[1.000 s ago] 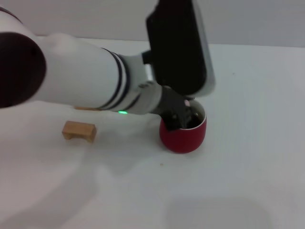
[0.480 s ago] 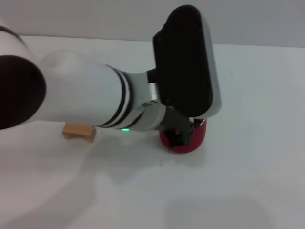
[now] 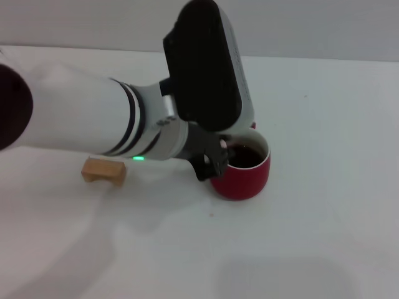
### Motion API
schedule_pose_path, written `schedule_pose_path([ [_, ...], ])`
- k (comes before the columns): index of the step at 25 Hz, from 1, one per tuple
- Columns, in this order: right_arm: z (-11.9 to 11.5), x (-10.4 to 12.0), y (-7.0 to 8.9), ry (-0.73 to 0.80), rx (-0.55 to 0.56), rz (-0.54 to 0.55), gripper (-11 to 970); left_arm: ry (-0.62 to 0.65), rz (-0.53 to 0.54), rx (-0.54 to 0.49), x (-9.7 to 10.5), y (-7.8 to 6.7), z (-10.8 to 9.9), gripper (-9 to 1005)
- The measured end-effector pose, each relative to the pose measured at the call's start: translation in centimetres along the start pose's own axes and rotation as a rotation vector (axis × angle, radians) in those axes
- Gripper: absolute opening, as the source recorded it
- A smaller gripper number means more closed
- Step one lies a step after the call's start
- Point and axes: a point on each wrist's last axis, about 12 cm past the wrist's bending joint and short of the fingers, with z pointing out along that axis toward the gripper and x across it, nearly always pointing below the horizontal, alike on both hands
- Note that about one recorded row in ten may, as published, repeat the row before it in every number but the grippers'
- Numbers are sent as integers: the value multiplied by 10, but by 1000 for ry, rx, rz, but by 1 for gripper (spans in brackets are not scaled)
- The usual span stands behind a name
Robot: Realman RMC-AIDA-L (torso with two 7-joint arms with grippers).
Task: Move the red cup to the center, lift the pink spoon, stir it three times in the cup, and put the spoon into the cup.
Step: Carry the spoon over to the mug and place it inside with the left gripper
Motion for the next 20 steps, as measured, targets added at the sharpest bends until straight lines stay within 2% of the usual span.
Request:
schedule_pose_path([
  [13, -2, 0, -3, 3, 6, -3, 0, -23, 9, -32, -6, 12, 16, 169],
  [20, -4, 0, -4, 2, 9, -6, -1, -104, 1, -69, -13, 6, 15, 221],
])
